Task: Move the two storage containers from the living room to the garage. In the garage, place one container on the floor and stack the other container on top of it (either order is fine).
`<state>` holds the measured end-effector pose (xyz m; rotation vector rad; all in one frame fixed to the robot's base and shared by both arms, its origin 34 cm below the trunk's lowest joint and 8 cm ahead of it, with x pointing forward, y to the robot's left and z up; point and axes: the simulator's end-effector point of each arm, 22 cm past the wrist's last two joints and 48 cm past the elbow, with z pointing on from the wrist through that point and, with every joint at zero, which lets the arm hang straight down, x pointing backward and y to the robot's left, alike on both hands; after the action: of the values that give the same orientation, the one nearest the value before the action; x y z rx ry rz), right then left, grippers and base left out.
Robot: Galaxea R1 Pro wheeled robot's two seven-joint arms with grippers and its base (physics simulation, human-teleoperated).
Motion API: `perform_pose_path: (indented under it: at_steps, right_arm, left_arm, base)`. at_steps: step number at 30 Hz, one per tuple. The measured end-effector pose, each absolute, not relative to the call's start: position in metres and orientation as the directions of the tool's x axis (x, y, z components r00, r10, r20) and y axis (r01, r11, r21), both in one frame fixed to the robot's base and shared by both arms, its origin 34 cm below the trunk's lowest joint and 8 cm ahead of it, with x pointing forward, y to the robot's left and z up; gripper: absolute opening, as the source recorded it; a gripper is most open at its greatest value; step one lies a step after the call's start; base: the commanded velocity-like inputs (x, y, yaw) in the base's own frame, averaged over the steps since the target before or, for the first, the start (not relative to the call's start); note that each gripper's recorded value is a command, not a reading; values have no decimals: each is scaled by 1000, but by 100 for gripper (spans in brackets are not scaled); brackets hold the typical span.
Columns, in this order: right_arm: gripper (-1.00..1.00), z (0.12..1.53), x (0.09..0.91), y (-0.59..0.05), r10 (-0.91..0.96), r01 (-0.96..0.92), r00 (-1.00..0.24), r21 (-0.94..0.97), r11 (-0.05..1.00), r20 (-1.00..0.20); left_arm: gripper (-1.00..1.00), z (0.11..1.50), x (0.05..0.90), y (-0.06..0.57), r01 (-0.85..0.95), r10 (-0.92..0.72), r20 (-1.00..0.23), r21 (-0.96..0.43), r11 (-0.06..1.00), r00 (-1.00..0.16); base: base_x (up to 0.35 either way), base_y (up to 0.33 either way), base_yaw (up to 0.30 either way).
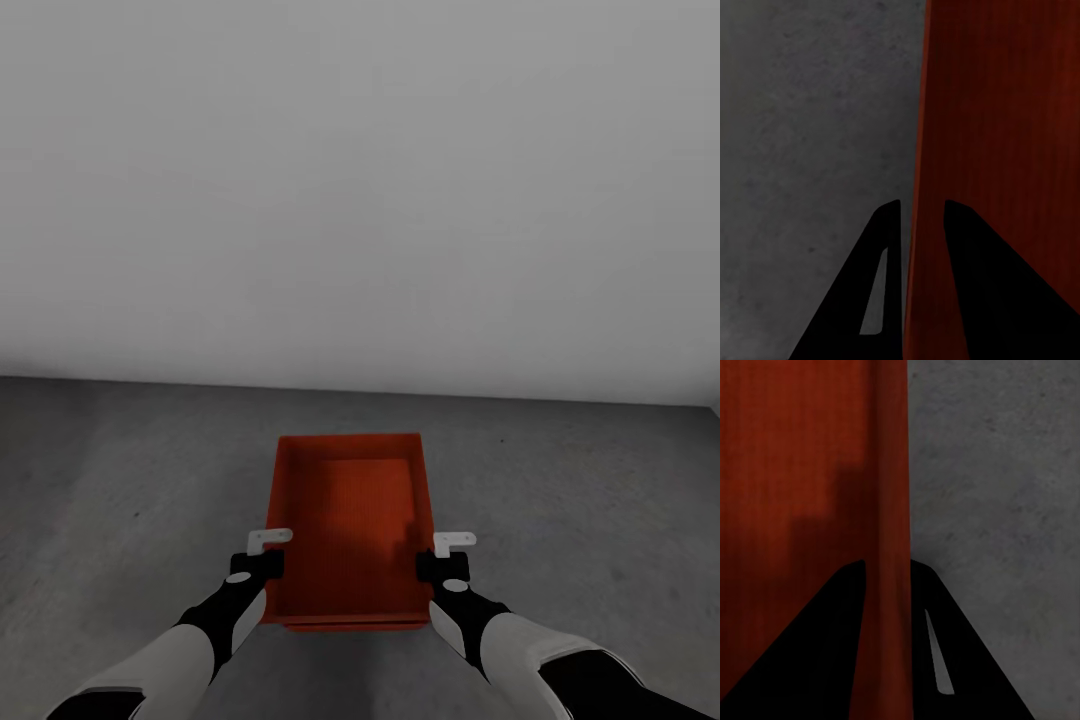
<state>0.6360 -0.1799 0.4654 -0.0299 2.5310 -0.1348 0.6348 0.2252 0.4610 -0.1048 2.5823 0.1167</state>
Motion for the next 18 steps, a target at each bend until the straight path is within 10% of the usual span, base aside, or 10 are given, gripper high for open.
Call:
perform_pose_path:
  at_steps: [18]
  right_arm:
    - [-100, 453, 635, -180, -52, 9, -821, -103, 995, -569]
  left_arm:
    - [-100, 449, 634, 225, -99, -51, -529, 62, 993, -847]
  base:
    - [0, 0, 0]
